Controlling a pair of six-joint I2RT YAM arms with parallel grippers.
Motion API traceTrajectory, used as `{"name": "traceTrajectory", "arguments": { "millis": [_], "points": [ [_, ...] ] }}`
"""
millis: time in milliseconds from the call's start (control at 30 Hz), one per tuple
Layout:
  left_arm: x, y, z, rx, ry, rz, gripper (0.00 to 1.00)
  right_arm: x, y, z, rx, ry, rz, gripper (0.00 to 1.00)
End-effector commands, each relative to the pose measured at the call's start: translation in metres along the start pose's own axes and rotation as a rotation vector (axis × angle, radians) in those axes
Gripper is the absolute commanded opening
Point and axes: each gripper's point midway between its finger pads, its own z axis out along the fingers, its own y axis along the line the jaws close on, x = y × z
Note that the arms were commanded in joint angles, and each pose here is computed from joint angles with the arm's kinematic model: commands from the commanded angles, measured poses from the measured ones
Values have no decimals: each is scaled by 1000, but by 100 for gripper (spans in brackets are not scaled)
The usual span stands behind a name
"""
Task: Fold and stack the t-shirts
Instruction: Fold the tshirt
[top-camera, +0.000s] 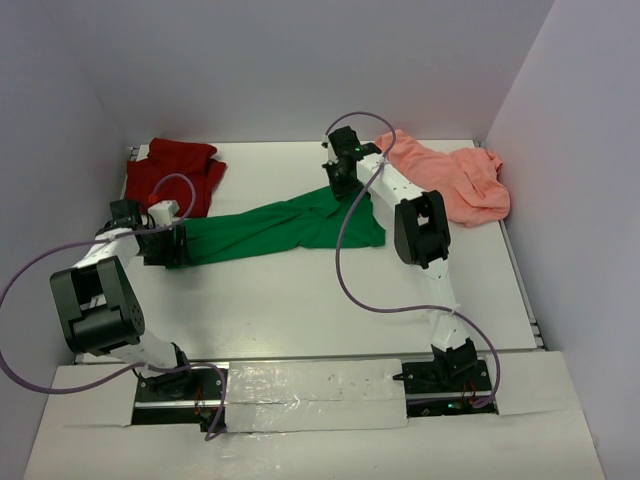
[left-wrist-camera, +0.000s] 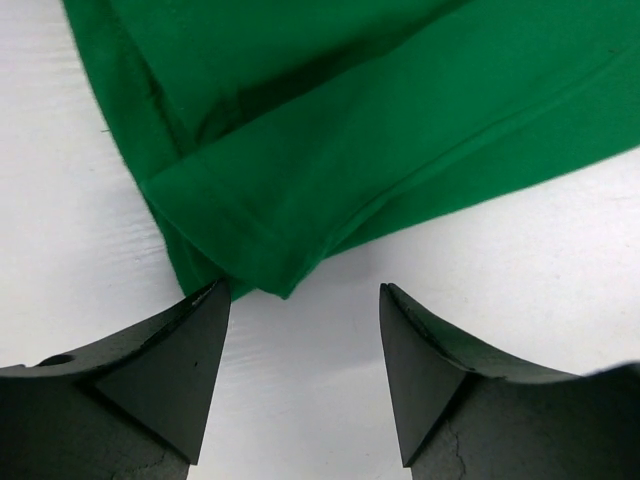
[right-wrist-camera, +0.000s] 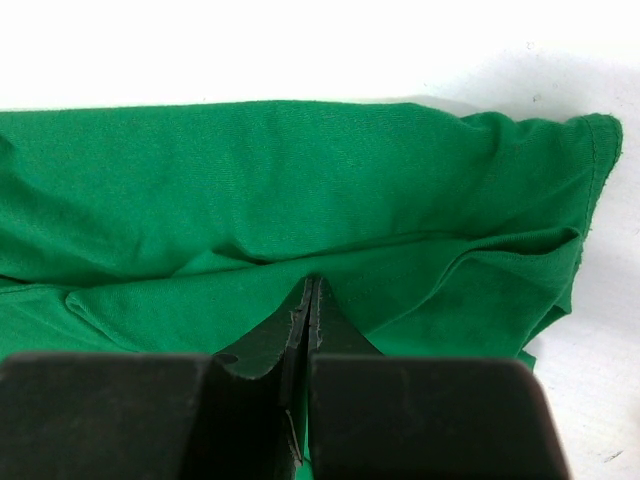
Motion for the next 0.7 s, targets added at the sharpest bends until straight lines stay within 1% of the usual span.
{"name": "traceTrajectory", "arguments": {
  "millis": [0, 133, 333, 433, 467, 533, 567, 667],
  "points": [
    [-9, 12, 2, -63, -35, 5, 70, -34, 9, -43, -21, -108, -15, 0],
    [-10, 17, 1, -94, -46, 7, 70, -34, 9, -43, -26, -106, -13, 0],
    [-10, 16, 3, -89, -49, 4, 64, -33, 10, -42, -26, -103, -16, 0],
    [-11, 15, 3, -88, -54, 1, 52, -32, 10, -42, -27, -100, -15, 0],
    [-12, 15, 2, -88, -57, 1, 45, -32, 10, -41, -28, -100, -16, 0],
    [-14, 14, 1, -85, -64, 3, 38, -31, 9, -41, -24, -98, -16, 0],
    [-14, 14, 0, -87, -63, 2, 28, -32, 9, -42, -25, -100, -16, 0],
    [-14, 13, 0, -87, -62, 0, 20, -32, 9, -43, -27, -101, -16, 0]
  ]
}}
